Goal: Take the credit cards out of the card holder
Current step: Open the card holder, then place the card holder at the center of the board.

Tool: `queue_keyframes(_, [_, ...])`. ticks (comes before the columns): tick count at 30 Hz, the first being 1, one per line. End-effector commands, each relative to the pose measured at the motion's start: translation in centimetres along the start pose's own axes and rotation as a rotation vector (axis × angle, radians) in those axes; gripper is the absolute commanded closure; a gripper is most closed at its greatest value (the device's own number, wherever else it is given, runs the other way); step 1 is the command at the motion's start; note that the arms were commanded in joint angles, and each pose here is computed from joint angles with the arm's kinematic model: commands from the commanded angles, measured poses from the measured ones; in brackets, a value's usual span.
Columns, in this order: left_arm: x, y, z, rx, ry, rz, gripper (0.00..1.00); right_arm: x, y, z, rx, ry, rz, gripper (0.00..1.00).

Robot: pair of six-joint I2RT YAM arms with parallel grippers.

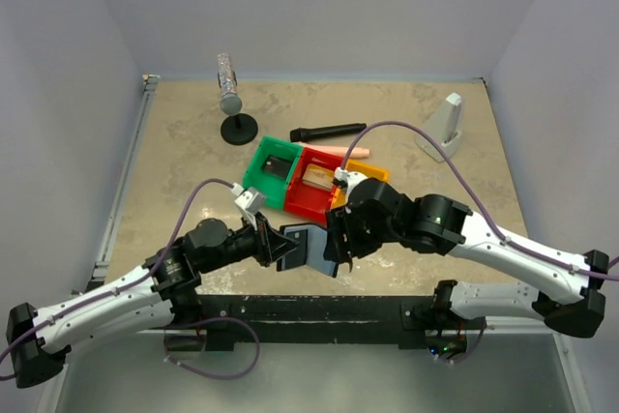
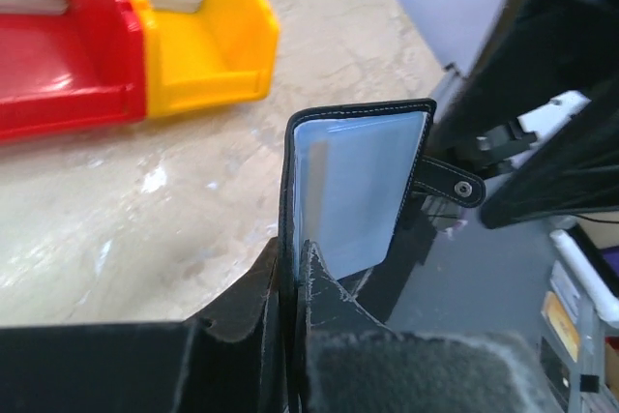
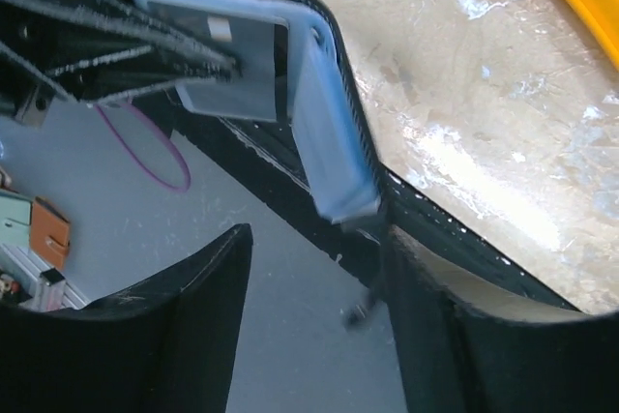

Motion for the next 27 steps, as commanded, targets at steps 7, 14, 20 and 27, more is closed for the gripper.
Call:
queue_keyframes(7, [0.8, 3.2, -0.2, 0.383, 0.083, 0.007, 1.00, 1.3, -1.2, 4.1, 0.079, -0.315, 0.090, 0.41])
queue_keyframes(14, [-1.6, 3.0, -3.8, 0.146, 0.045, 0.124, 1.00, 0.5, -0.7, 0.6, 0.235, -0.447, 0.137, 0.48])
queue_keyframes(20, [-3.1, 4.2, -4.6, 0.025, 0.004, 0.151, 1.00, -0.5, -2.4, -3.4, 0.166, -0.443, 0.086, 0.63])
queue_keyframes(27, [-4.3, 5.6, -5.9, 0.025, 0.023, 0.239, 1.00, -1.2, -2.2, -7.6, 0.159, -0.365, 0.050, 0.74])
Point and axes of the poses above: each gripper's point midway between its finger pads, its own z axis back along the fingers, its own y axis along the line the jaws close on, x = y × z, the point moved 4 cm from there along z, back along the fingers, and after that the axes turned 7 degrees about z, right-handed, at the moved point
